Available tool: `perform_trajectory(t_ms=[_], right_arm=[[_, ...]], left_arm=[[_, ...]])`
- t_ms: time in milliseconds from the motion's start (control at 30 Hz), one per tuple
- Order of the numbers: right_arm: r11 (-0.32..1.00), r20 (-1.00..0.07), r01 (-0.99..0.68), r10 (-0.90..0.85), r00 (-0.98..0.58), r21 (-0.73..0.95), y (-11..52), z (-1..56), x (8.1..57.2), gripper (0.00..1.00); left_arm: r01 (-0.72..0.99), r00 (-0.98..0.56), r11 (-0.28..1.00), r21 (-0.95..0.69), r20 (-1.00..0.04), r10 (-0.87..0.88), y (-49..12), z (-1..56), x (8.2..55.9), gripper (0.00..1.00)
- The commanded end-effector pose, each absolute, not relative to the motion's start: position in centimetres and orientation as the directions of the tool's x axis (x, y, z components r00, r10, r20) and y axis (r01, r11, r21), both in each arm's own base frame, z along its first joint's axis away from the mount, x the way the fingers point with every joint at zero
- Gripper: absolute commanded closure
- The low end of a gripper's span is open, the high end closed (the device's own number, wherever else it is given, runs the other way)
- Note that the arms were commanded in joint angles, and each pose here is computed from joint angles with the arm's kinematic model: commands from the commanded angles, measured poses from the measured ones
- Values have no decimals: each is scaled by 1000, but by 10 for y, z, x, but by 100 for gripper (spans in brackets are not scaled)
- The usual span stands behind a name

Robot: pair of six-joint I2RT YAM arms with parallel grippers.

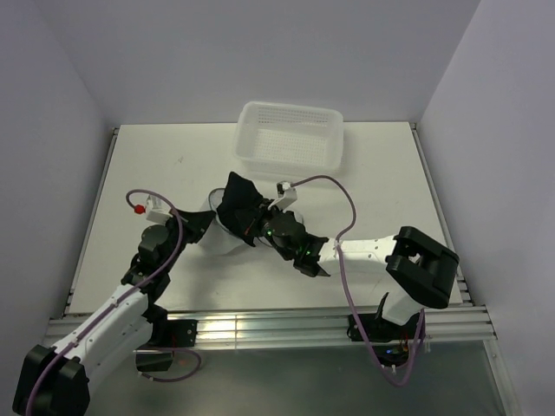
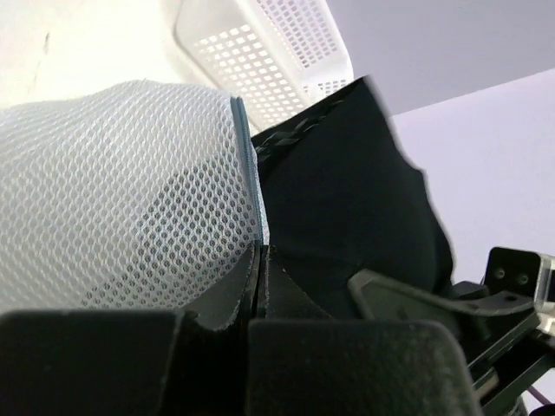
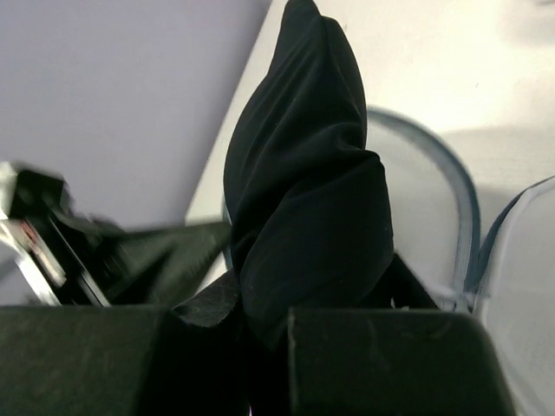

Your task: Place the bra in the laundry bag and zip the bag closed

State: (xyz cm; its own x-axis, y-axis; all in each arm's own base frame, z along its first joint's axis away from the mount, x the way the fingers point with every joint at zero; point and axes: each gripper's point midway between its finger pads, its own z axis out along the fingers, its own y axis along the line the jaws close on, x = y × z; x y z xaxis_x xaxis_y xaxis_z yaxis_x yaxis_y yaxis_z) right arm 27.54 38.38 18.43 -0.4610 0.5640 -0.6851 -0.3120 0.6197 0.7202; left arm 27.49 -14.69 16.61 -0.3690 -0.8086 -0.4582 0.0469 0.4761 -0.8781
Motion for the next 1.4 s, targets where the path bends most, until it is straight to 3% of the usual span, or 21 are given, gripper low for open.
perform_trajectory(t_ms=[0, 367, 533, 700, 900, 1067, 1367], right_arm=[[629, -748, -420, 460, -477, 654, 399, 194, 264, 100], [536, -794, -652, 59, -605, 536, 441, 144, 241, 100], [488, -785, -661, 87, -613, 570, 437, 163, 262, 100], [280, -789, -739, 177, -588, 613, 445, 206, 257, 100], [341, -782, -706, 330, -529, 621, 389, 235, 245, 100], [439, -812, -687, 232, -536, 579, 368, 232, 237, 100], [624, -734, -520, 131, -667, 583, 364, 137, 261, 100]], left_arm=[[180, -316, 512, -840, -542, -779, -152, 219, 288, 100], [322, -424, 498, -805, -593, -685, -184, 228, 282, 100], [371, -497, 401, -838, -544, -676, -198, 226, 268, 100], [394, -519, 356, -848, -524, -675, -200, 213, 254, 100], [396, -532, 306, -866, -488, -692, -205, 208, 252, 100], [474, -605, 199, -858, -482, -634, -250, 231, 248, 100], [410, -628, 172, -896, -414, -659, -240, 204, 232, 100]])
